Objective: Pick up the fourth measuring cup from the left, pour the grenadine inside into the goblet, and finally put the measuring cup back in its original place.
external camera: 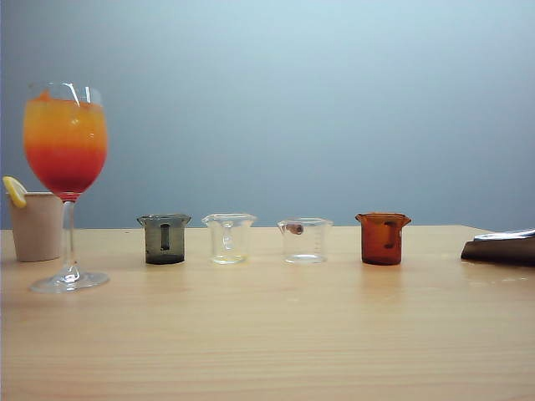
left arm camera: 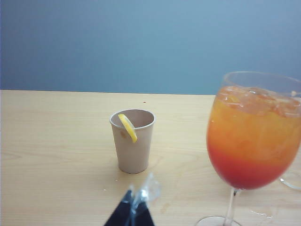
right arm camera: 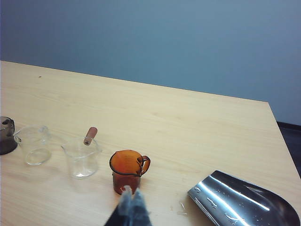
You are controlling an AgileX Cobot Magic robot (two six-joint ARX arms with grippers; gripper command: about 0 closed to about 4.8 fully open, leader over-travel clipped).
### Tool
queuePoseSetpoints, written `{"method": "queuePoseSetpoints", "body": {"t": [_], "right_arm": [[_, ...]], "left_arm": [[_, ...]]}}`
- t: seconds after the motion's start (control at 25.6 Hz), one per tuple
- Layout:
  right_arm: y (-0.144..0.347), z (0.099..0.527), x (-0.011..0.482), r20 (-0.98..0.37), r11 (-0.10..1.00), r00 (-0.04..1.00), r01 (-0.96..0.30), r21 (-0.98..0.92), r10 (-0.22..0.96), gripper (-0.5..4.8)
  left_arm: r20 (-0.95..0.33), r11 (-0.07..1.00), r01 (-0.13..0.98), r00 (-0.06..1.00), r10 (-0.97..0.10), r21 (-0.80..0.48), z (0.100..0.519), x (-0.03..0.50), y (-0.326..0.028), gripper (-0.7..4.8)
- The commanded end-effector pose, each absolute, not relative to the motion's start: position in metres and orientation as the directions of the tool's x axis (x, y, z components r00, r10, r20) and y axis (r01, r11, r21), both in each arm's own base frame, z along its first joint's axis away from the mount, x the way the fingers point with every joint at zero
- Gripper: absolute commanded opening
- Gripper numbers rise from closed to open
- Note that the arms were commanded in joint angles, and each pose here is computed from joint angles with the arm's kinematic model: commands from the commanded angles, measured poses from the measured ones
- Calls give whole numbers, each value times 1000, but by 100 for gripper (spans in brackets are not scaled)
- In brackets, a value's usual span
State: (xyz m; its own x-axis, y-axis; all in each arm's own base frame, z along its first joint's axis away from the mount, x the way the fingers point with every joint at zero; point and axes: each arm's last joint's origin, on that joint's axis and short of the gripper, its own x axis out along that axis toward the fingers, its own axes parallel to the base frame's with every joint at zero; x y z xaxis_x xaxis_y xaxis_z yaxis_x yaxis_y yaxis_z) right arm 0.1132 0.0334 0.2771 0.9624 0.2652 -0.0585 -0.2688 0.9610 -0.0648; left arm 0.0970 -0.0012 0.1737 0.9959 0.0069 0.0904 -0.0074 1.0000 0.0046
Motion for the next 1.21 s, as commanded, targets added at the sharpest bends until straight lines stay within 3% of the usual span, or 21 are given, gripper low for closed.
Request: {"method": "queuePoseSetpoints", "body": {"t": [0.04, 0.47, 0.63, 1.21], "right_arm": [[33, 280, 113, -38, 962, 963, -267, -59, 265, -5], [33, 277, 113, -30, 964, 965, -260, -61, 259, -5], [21, 251, 111, 58, 998, 997, -48, -49, 51, -5], [7, 181, 95, 149, 998, 987, 59, -32, -54, -5]], "left_arm": [[105, 1000, -2, 994, 1, 8, 176, 97, -1, 3], [106, 1000, -2, 994, 1, 8, 176, 97, -1, 3], [103, 1000, -2, 995, 1, 8, 176, 97, -1, 3], [92, 1000, -2, 996, 1, 8, 175, 97, -1, 3]]}}
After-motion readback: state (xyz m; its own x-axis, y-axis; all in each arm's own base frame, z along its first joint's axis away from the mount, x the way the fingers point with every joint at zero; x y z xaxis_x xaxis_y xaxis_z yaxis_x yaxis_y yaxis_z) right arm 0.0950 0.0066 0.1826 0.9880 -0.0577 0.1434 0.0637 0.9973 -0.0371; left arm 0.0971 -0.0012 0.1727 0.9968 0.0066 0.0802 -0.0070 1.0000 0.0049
